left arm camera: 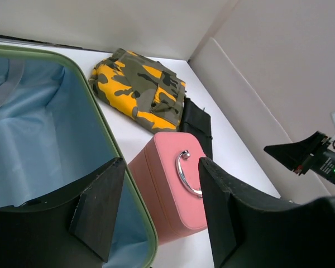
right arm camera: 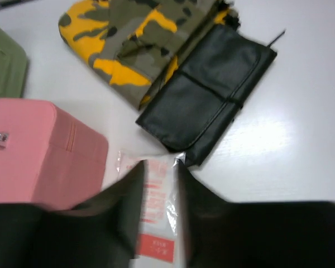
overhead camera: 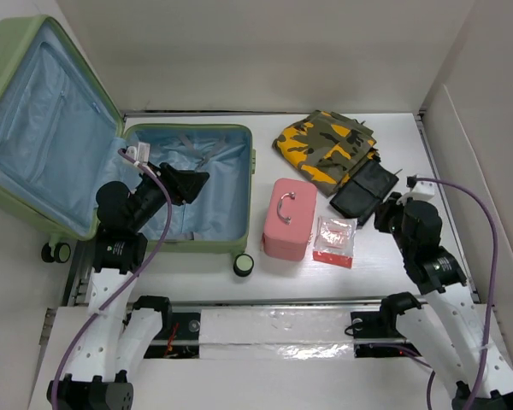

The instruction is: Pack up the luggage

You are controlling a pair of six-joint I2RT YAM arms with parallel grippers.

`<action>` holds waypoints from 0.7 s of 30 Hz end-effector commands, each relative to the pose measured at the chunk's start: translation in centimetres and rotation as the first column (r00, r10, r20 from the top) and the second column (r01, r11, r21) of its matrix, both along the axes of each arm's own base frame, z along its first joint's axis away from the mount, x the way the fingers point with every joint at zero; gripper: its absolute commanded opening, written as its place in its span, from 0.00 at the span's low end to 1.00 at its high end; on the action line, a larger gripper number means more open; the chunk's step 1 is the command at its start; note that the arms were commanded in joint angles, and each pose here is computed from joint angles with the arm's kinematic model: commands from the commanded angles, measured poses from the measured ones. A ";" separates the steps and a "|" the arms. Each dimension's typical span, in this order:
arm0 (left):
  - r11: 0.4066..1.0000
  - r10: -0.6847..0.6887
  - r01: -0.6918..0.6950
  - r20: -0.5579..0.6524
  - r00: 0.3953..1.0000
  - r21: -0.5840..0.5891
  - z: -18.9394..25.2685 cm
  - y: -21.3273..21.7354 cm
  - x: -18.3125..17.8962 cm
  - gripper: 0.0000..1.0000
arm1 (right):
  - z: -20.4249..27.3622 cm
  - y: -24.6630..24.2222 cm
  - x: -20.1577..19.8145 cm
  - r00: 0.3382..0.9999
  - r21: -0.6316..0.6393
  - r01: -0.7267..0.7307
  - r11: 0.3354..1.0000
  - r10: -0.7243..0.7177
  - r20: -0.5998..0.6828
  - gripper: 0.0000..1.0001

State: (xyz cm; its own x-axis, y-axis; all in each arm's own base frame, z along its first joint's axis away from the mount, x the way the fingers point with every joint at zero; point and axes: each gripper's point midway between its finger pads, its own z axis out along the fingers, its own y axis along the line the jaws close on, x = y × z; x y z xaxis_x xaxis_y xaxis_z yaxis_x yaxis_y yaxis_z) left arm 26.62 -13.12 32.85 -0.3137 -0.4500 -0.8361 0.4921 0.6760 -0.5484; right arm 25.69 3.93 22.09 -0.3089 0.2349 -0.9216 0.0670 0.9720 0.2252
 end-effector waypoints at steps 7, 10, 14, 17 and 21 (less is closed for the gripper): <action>0.999 0.005 -0.008 0.062 0.998 0.052 0.7 0.1 -0.5 0.27 | -5.6 0.8 0.8 0.990 0.087 -0.012 0.996 0.024 -0.135 0.01; 0.998 0.012 -0.016 0.062 0.998 0.061 0.7 0.1 -0.4 0.00 | -7.2 1.3 1.3 0.985 0.112 -0.024 0.993 0.043 -0.166 0.51; 0.998 0.018 -0.022 0.068 0.998 0.065 0.7 0.3 -0.7 0.11 | -9.0 1.6 2.3 0.982 0.140 -0.041 0.989 0.066 -0.176 0.77; 0.998 0.019 -0.023 0.060 0.998 0.065 0.5 0.2 -0.5 0.37 | -10.8 3.3 2.7 0.965 0.184 -0.117 0.976 0.156 -0.211 0.75; 0.998 0.009 -0.013 0.069 0.998 0.064 0.6 0.1 -0.8 0.42 | -13.7 3.8 3.0 0.938 0.213 -0.114 0.970 0.176 -0.300 0.74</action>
